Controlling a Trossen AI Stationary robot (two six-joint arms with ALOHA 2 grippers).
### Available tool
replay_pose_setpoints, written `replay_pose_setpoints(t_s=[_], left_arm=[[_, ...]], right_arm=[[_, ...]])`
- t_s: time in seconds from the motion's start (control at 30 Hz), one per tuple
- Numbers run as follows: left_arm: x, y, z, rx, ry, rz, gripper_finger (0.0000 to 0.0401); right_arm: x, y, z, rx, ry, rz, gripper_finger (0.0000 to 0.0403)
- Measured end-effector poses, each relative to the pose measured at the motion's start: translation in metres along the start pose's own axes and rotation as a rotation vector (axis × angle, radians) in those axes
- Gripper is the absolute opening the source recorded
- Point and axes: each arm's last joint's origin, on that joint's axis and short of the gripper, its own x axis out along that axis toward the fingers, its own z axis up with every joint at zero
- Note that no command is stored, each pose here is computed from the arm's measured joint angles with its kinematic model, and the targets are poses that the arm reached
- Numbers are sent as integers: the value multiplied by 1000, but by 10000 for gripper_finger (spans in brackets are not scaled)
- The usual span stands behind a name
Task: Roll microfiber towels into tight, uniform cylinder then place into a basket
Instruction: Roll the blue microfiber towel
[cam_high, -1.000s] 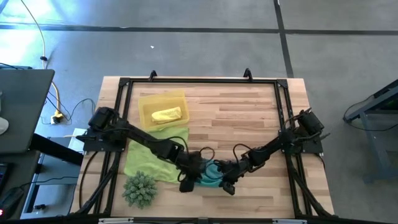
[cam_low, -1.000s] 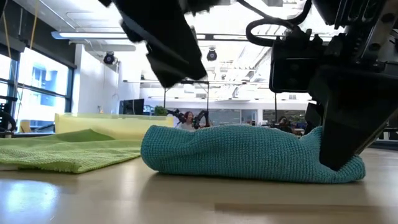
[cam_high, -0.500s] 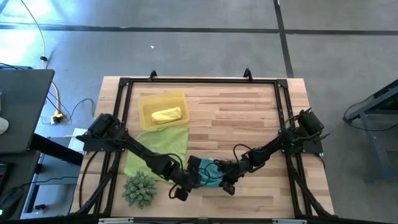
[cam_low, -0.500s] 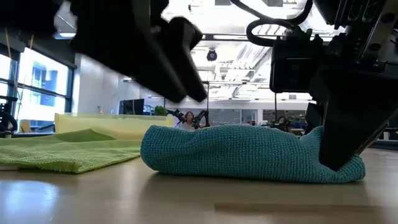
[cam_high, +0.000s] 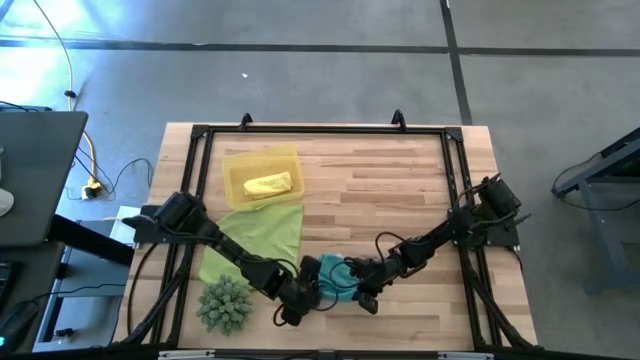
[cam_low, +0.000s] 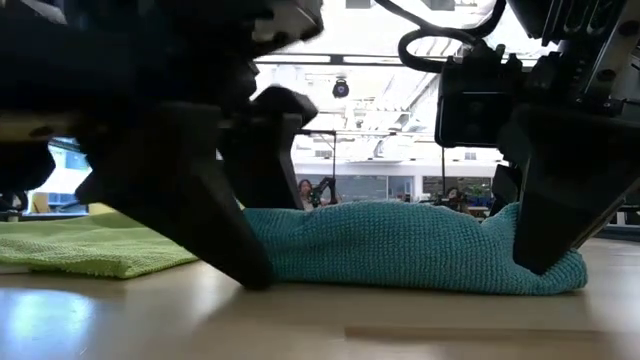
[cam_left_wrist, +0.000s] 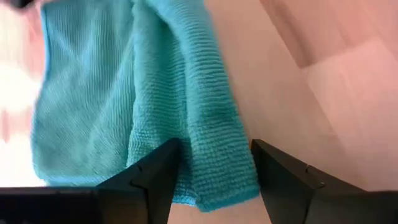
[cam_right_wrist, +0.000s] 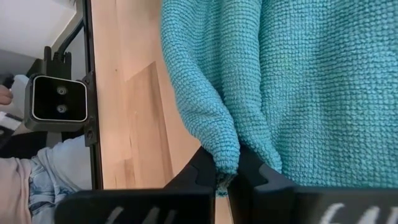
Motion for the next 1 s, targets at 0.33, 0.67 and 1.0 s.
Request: replay_pose_setpoints(t_s=[0.33,0.67,1.0], left_arm=[[4,8,2,-468,56,-293,53],[6,13,8,-868,136,-524,17],[13,17,-2,-1033,254,-465,10]], right_arm=[[0,1,1,-21,-12,6,1],[1,2,1,-39,-15,17,1],[0,4,2,-169,-30,33,9]])
